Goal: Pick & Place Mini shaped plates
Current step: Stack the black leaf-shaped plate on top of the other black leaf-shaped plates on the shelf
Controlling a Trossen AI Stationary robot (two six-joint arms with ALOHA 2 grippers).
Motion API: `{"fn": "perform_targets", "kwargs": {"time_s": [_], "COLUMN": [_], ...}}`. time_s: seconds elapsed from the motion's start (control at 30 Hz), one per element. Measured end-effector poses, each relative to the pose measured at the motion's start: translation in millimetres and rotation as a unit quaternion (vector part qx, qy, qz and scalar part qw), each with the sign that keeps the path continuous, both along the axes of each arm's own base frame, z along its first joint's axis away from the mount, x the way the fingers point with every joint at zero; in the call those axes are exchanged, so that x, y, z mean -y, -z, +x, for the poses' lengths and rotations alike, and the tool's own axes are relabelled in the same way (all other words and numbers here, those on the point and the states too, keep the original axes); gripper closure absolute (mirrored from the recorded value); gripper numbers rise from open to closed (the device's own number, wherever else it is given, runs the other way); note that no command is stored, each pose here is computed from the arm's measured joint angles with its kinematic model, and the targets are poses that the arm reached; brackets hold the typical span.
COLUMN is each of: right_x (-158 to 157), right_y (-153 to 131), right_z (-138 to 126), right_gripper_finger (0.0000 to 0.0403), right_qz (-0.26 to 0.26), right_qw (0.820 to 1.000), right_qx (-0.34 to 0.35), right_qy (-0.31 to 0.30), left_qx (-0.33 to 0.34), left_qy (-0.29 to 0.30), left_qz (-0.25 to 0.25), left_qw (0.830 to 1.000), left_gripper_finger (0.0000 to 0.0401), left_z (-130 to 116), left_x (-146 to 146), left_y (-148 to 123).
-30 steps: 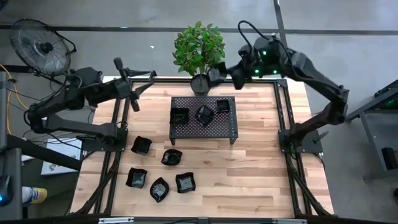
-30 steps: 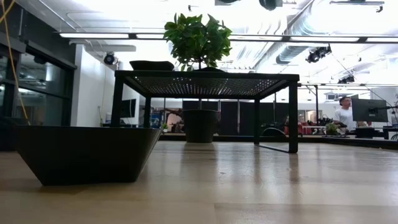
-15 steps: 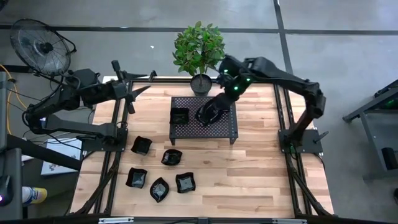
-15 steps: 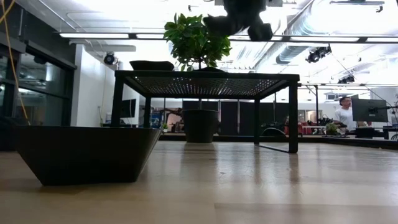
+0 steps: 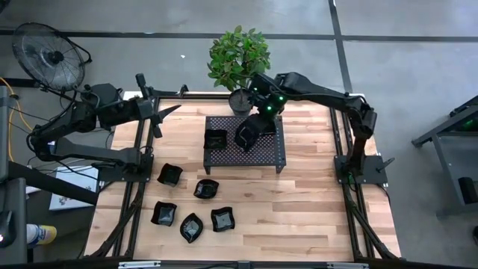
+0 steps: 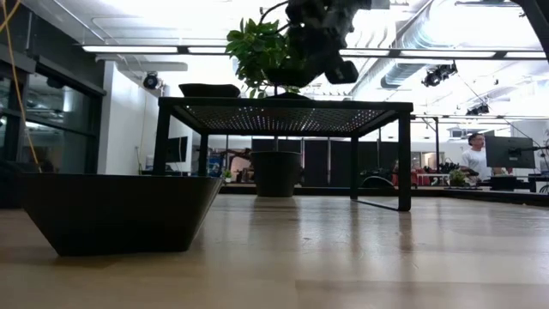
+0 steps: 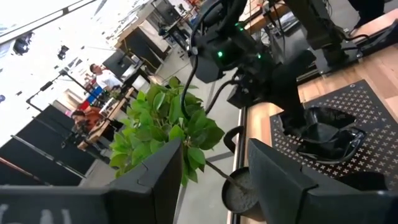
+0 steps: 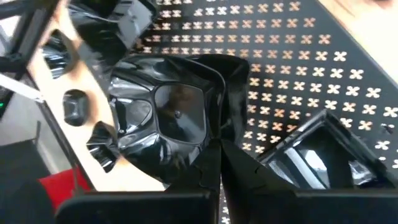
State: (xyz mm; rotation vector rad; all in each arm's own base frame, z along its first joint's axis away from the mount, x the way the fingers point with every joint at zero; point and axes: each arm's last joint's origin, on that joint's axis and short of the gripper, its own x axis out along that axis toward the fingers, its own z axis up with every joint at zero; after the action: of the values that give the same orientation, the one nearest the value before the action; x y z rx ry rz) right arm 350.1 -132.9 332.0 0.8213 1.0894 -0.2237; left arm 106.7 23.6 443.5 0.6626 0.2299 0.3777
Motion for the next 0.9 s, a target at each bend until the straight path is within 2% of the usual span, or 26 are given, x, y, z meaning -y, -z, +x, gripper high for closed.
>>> {"fn": "perform_targets", "kwargs": {"time_s": [0.47, 0.9], "right_x": [-1, -8], "right_y": [6, 10], "right_z": [6, 11], "right_gripper_finger": [0.0403, 0.0403], "right_qz": [-0.032, -0.057], "right_qw": [0.999, 0.998], "right_qx": [-0.019, -0.022], "right_qy": [0.017, -0.002], "left_qx": [-0.002, -0.01], "left_qy": [-0.001, -0.002], "left_qz": [-0.002, -0.009], "left_qw": [1.0, 1.0], "left_gripper_finger": [0.0226, 0.0226], "left_z": [1, 1], "left_x": [0, 0], "left_y": [0, 2]}}
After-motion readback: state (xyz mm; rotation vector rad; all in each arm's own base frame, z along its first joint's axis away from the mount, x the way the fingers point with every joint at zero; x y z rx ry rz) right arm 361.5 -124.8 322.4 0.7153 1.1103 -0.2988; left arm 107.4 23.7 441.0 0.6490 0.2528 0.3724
